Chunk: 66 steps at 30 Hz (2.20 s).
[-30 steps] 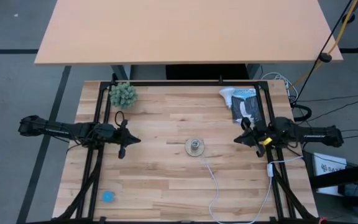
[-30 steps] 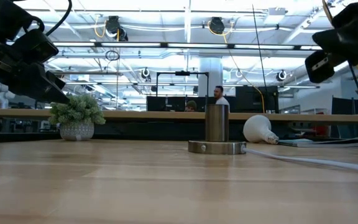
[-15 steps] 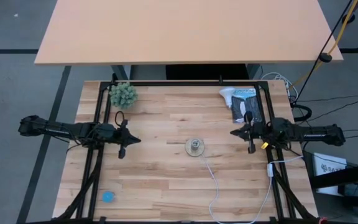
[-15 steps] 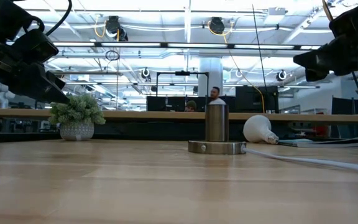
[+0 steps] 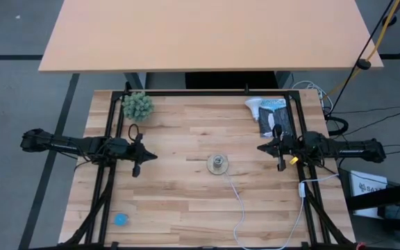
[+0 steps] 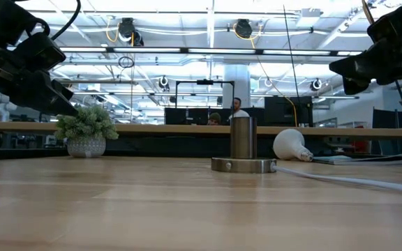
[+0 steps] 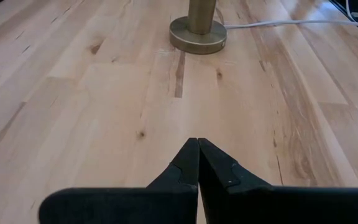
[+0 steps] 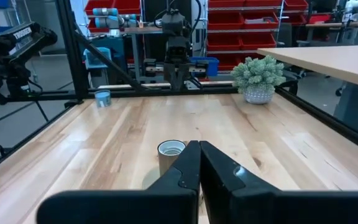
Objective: Screw lightbulb
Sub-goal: Return to Home Position
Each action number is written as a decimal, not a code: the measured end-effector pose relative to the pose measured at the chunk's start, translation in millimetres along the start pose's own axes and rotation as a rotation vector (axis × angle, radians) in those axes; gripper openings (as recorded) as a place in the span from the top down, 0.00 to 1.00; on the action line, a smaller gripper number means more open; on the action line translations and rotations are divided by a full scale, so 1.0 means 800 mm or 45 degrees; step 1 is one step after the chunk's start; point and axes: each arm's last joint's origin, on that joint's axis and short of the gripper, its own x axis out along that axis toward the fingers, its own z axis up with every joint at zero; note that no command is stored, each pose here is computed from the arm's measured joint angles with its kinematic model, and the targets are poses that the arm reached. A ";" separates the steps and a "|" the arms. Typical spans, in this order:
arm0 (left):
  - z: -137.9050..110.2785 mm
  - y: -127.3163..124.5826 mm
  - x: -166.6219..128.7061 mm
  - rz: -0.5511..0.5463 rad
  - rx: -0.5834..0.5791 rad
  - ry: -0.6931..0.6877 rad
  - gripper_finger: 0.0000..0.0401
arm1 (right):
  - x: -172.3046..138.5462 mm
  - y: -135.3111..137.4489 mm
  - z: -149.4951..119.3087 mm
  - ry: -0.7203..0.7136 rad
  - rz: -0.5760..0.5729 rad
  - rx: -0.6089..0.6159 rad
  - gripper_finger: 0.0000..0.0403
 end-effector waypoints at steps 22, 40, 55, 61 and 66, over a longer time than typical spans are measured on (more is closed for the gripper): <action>0.000 0.000 0.000 0.000 0.000 0.001 1.00 | 0.000 0.002 0.000 0.002 0.023 -0.001 1.00; 0.000 0.000 0.000 0.000 0.000 0.001 1.00 | 0.000 0.002 0.000 0.002 0.023 -0.001 1.00; 0.000 0.000 0.000 0.000 0.000 0.001 1.00 | 0.000 0.002 0.000 0.002 0.023 -0.002 1.00; 0.000 0.000 0.000 0.000 0.000 0.000 1.00 | 0.000 0.002 0.000 0.002 0.023 -0.001 1.00; 0.000 0.000 0.000 0.000 0.000 0.001 1.00 | 0.000 0.002 0.000 0.002 0.023 -0.001 1.00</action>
